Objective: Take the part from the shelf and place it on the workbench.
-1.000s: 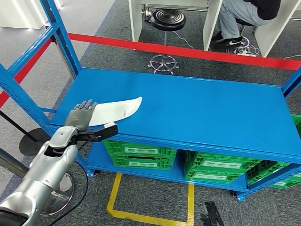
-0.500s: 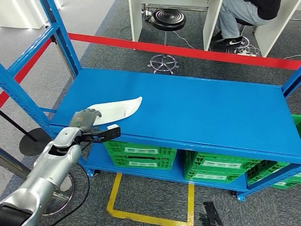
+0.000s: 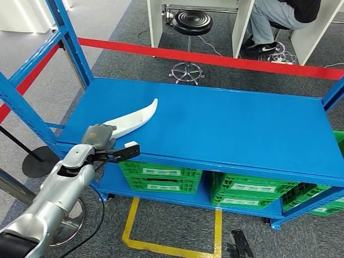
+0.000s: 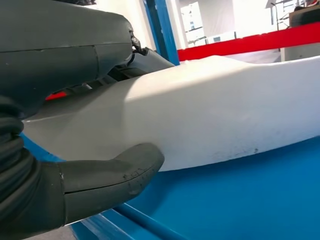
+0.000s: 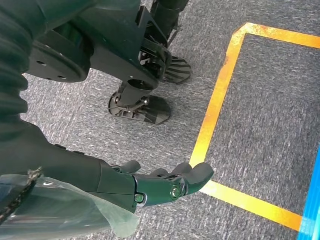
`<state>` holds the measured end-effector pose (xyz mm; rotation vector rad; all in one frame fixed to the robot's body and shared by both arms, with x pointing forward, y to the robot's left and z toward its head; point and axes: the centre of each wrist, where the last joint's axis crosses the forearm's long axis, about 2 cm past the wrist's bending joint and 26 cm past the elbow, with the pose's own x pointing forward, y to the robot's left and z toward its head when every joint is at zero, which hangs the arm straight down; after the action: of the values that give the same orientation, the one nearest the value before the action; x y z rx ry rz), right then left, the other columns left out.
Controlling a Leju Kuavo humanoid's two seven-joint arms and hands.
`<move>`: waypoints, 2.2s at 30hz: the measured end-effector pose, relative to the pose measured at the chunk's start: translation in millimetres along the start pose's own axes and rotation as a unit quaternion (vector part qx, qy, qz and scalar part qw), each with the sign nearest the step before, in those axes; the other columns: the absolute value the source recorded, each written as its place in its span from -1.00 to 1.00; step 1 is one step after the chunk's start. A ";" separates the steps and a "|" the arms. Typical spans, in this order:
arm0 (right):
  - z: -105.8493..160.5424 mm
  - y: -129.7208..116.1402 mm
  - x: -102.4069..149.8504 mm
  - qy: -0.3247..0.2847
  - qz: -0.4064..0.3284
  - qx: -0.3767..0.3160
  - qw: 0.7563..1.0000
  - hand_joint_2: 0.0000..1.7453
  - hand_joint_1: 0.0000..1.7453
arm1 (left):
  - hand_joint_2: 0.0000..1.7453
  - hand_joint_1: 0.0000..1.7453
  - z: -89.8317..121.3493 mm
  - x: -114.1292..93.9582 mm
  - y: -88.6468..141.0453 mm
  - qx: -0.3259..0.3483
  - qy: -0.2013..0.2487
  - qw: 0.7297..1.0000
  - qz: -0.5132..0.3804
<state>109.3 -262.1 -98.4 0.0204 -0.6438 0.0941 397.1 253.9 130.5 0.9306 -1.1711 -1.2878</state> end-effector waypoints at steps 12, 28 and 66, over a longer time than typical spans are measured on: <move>1.1 0.7 -2.4 -0.003 0.001 -0.005 1.000 1.00 -1.00 | 1.00 1.00 14.9 4.3 -9.5 0.017 -0.048 0.997 0.064; 13.3 -0.9 -28.8 -0.019 -0.045 -0.042 0.998 1.00 -1.00 | 1.00 1.00 134.7 58.1 -16.8 0.206 -0.186 0.937 0.212; 21.8 -15.8 -46.4 -0.049 -0.099 -0.043 0.993 1.00 -1.00 | 1.00 1.00 212.4 83.7 -33.2 0.298 -0.199 0.882 0.307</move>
<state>60.8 -282.7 -108.6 0.0066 -0.7403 -0.1265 176.3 190.2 150.6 0.6229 -2.0619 -0.6005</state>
